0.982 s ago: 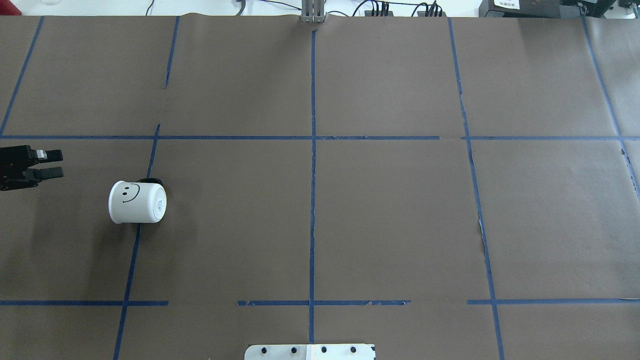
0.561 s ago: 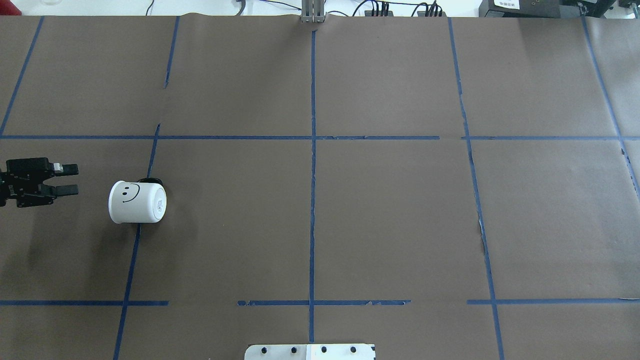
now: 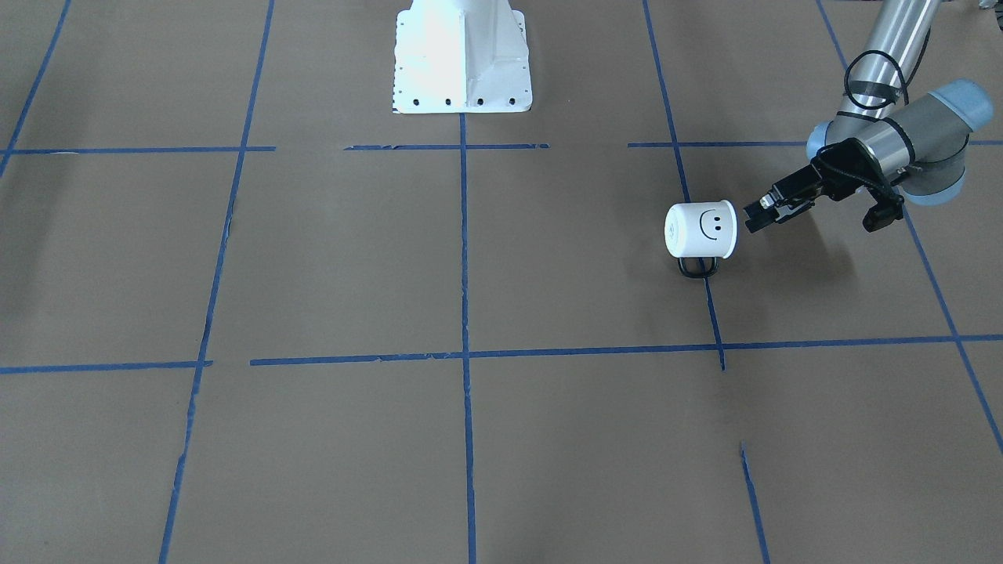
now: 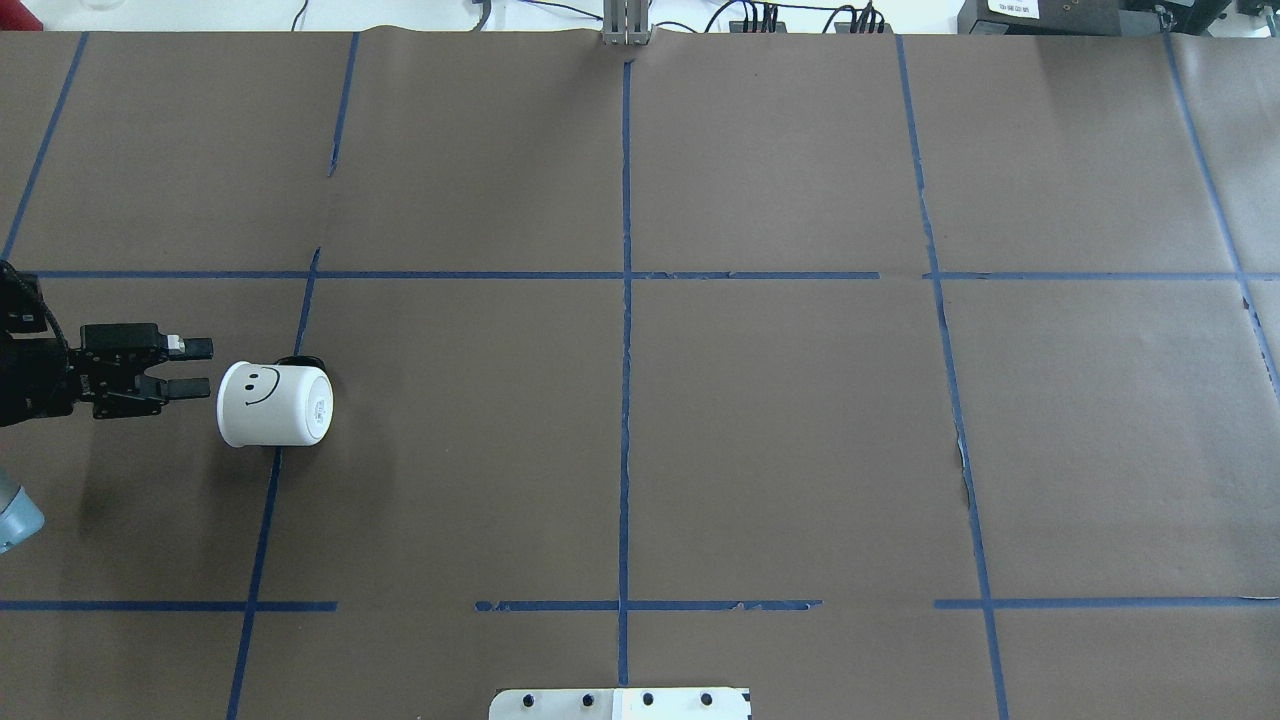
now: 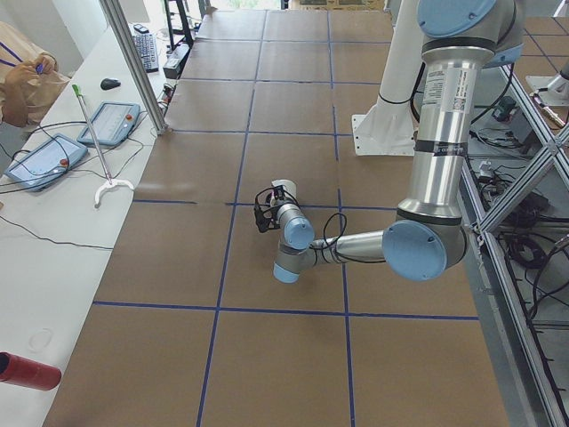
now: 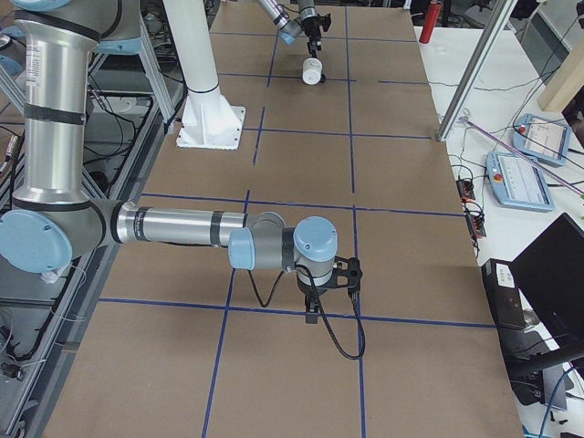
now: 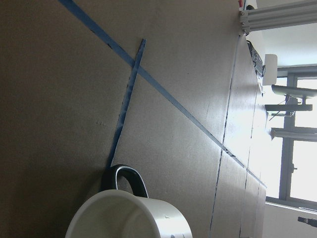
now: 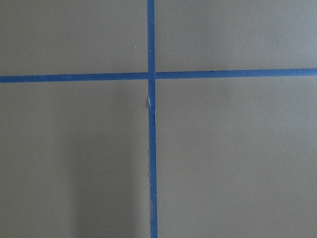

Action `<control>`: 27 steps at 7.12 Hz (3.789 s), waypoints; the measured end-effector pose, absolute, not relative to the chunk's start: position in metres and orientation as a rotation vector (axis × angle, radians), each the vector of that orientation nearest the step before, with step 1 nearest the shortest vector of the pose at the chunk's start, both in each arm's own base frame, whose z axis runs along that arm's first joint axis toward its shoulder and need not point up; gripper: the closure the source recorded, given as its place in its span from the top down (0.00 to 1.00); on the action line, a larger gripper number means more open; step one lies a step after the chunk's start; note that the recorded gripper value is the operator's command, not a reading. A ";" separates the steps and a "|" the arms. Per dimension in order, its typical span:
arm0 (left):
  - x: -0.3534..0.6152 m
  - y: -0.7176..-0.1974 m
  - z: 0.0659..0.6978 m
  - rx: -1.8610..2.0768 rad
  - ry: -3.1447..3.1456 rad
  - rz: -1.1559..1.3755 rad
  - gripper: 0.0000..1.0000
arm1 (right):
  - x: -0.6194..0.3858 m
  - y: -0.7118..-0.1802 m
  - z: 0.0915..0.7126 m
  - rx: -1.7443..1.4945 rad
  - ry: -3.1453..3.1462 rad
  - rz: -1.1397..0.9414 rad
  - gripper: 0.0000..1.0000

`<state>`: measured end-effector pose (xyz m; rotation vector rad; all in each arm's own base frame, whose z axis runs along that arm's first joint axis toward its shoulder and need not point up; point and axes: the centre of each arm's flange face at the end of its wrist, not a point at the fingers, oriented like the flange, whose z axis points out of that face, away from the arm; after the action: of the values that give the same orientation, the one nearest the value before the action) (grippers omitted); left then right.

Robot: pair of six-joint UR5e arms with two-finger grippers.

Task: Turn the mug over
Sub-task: 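Close the left gripper on the mug's rim, then lift the mug with the left gripper and carry it toward the table centre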

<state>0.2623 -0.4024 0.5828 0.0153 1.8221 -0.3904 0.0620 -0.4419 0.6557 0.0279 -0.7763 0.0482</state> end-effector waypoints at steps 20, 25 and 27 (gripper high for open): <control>0.300 -0.417 0.461 -0.023 1.789 -0.571 0.00 | 0.062 -0.442 0.655 0.028 -0.776 0.048 1.00; 0.433 -0.486 0.264 -0.013 1.298 -0.662 0.00 | 0.062 -0.442 0.655 0.029 -0.776 0.048 1.00; 0.493 -0.478 0.192 -0.025 1.140 -0.657 0.00 | 0.062 -0.442 0.655 0.029 -0.776 0.048 1.00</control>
<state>0.4934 -0.4784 0.1924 -0.0254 1.1402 -0.6570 0.0620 -0.4420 0.6551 0.0292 -0.7764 0.0476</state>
